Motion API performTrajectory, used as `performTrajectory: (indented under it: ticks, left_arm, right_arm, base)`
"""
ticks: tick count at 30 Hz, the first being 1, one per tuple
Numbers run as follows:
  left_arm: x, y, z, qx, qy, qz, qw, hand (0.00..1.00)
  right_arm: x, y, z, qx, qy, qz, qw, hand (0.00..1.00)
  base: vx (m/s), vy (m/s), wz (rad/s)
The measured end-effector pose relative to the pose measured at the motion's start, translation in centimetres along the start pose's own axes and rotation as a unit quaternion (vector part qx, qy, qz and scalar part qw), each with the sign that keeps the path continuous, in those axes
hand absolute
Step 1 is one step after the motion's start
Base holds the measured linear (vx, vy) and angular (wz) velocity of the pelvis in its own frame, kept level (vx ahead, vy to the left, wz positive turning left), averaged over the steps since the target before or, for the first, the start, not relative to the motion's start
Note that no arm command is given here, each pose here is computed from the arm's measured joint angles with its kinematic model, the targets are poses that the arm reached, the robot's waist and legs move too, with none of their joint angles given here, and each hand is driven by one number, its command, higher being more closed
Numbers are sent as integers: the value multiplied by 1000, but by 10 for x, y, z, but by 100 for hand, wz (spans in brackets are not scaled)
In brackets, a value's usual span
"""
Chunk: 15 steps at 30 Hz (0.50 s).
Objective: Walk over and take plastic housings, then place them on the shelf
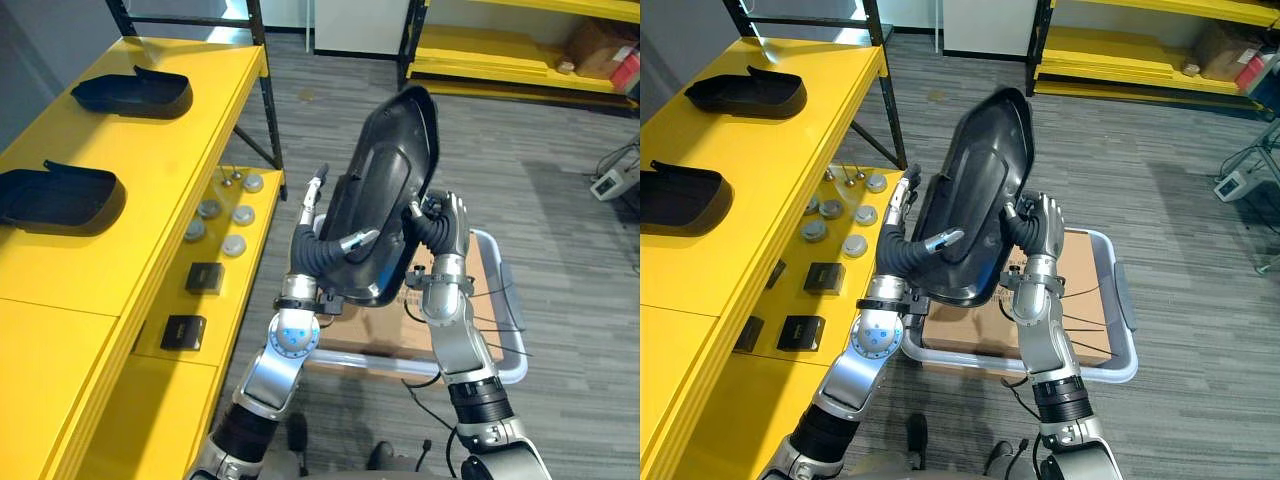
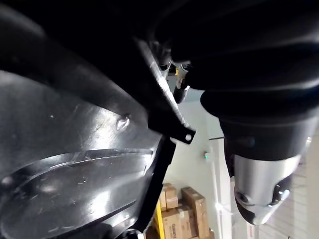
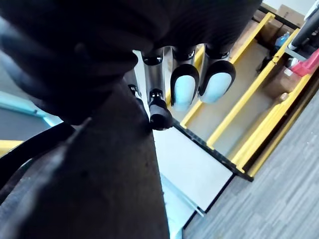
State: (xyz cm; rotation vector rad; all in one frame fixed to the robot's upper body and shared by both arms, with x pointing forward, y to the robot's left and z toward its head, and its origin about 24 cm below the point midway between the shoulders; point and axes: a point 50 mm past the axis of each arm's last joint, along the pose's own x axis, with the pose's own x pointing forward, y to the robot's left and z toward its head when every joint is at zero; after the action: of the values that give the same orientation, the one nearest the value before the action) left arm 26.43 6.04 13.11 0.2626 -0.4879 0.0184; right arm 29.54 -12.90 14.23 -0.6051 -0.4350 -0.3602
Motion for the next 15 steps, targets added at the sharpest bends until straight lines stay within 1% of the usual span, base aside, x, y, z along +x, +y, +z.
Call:
performTrajectory:
  ticks: [2, 3, 6, 9, 15]
  left_arm:
    - [-1, 0, -4, 18, 8, 10, 1000, 0]
    - [-1, 0, -6, 26, 10, 14, 1000, 100]
    - [-2, -1, -10, 35, 17, 17, 999, 100]
    - [-2, -2, -12, 31, 24, 12, 999, 100]
    - [-4, -2, -23, -19, 64, 14, 998, 100]
  right_arm:
    - [-2, 1, 1, 1, -2, 2, 1000, 100]
    - [-4, 0, 4, 4, -7, -3, 1000, 100]
    - [-7, -4, 7, 9, -15, -11, 1000, 100]
    - [-8, -4, 8, 9, -16, -11, 1000, 100]
    - [-9, -2, 11, 4, -29, 1, 1000, 100]
  base:
    - [3, -1, -13]
    - [9, 1, -9]
    - [17, 5, -6]
    - [0, 0, 0]
    - [0, 0, 0]
